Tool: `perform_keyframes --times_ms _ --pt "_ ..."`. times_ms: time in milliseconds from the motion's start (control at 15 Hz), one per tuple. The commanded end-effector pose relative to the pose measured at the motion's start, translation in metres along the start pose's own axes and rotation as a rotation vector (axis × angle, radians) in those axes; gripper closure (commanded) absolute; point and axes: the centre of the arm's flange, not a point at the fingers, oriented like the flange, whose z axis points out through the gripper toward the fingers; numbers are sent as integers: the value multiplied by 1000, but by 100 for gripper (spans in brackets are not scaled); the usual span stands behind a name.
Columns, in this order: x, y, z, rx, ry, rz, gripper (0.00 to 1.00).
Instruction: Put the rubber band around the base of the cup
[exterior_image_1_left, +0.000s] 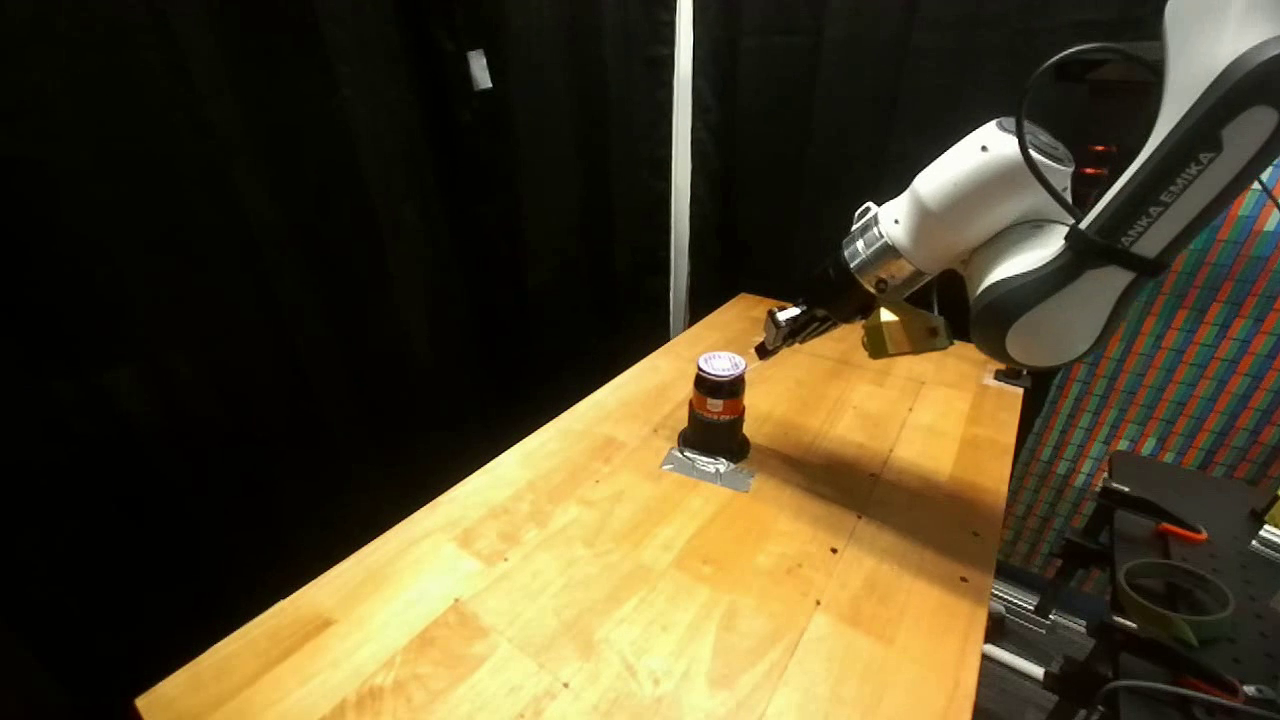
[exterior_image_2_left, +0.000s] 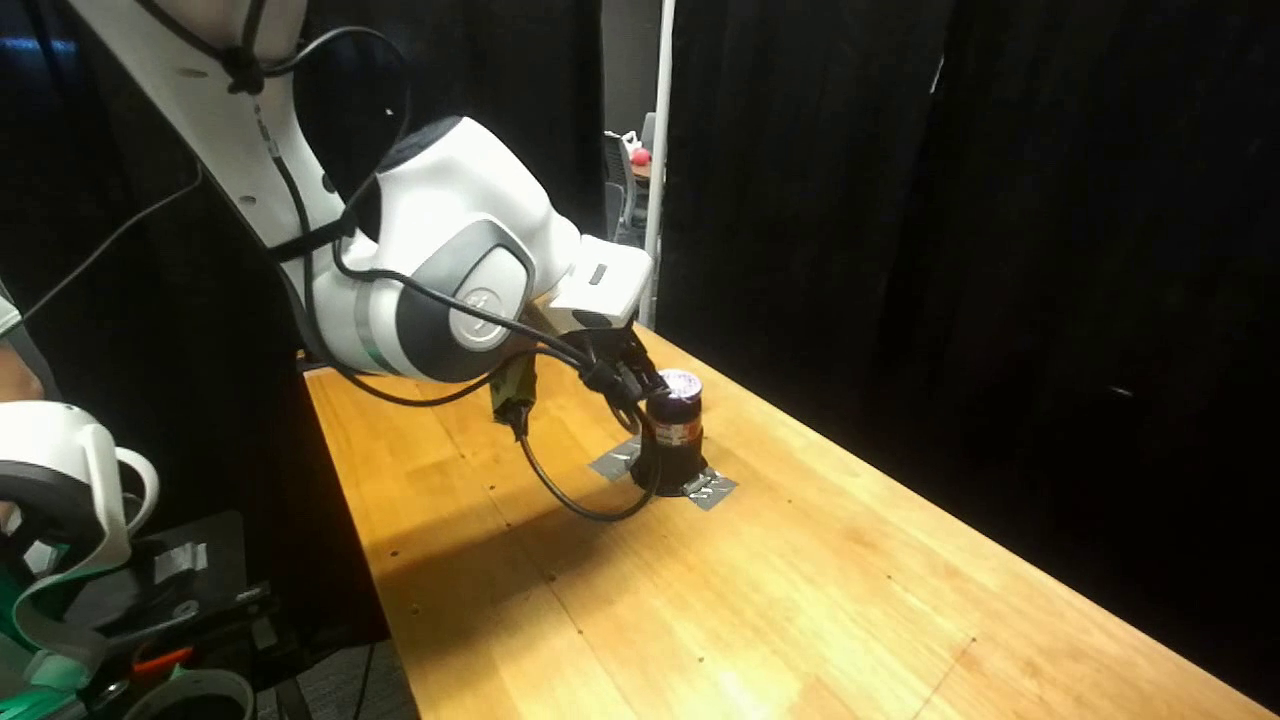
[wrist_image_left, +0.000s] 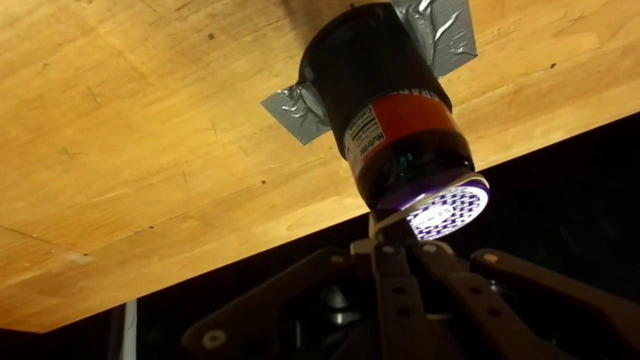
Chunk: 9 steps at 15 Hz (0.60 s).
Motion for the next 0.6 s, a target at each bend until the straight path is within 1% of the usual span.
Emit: perform_keyframes --times_ms 0,267,333,400,467,533 --pt "-35 -10 -10 43 61 23 100" --pt "-56 -20 -14 81 60 20 100" --pt "-57 -21 -13 85 -6 33 74" --pt "-52 -20 -4 58 23 20 73" --pt "-57 -23 -3 59 14 26 91" --pt "-60 -23 -1 56 11 23 84"
